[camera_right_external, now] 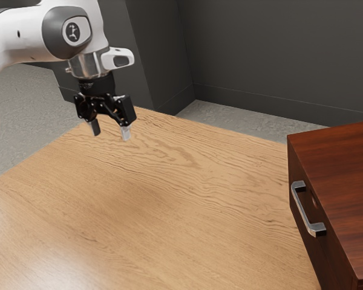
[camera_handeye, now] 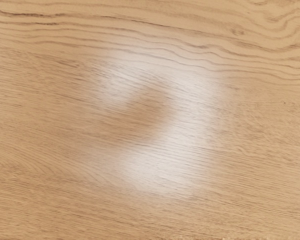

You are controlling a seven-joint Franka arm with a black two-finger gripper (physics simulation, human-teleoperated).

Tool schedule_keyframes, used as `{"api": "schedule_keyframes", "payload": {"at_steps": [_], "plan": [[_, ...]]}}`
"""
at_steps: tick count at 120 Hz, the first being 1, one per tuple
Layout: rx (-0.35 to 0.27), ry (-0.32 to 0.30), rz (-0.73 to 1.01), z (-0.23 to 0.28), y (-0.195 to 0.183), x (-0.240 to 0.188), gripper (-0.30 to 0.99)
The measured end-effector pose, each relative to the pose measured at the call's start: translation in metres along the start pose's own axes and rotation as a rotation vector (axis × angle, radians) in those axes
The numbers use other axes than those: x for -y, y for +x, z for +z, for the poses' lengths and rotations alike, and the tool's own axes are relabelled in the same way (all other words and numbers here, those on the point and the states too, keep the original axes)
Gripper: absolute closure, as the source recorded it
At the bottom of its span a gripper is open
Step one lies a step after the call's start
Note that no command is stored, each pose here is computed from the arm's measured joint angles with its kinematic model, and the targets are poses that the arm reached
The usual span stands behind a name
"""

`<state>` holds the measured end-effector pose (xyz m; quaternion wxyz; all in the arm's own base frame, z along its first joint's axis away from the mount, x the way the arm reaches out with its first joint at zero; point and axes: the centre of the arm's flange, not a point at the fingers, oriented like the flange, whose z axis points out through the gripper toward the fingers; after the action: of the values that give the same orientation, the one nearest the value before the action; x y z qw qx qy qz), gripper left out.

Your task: Pull the drawer handle with one arm to open the drawer

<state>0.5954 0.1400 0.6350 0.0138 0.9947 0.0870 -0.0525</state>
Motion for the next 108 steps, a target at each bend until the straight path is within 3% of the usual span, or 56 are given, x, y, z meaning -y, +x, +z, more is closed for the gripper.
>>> {"api": "schedule_keyframes", "payload": {"at_steps": [26,43,50,64,84,108], "plan": [[-0.01,-0.007,0.02,-0.007,-0.005,-0.002,0.0],[-0.166,-0.039,0.054,-0.092,-0.069,-0.004,0.0],[-0.186,-0.059,0.049,-0.113,-0.099,-0.007,0.0],[-0.142,-0.107,0.024,-0.117,-0.161,-0.017,0.0],[-0.063,0.033,-0.019,-0.091,-0.22,-0.062,0.0],[-0.035,0.054,-0.178,-0.08,-0.233,-0.079,0.0]]}}
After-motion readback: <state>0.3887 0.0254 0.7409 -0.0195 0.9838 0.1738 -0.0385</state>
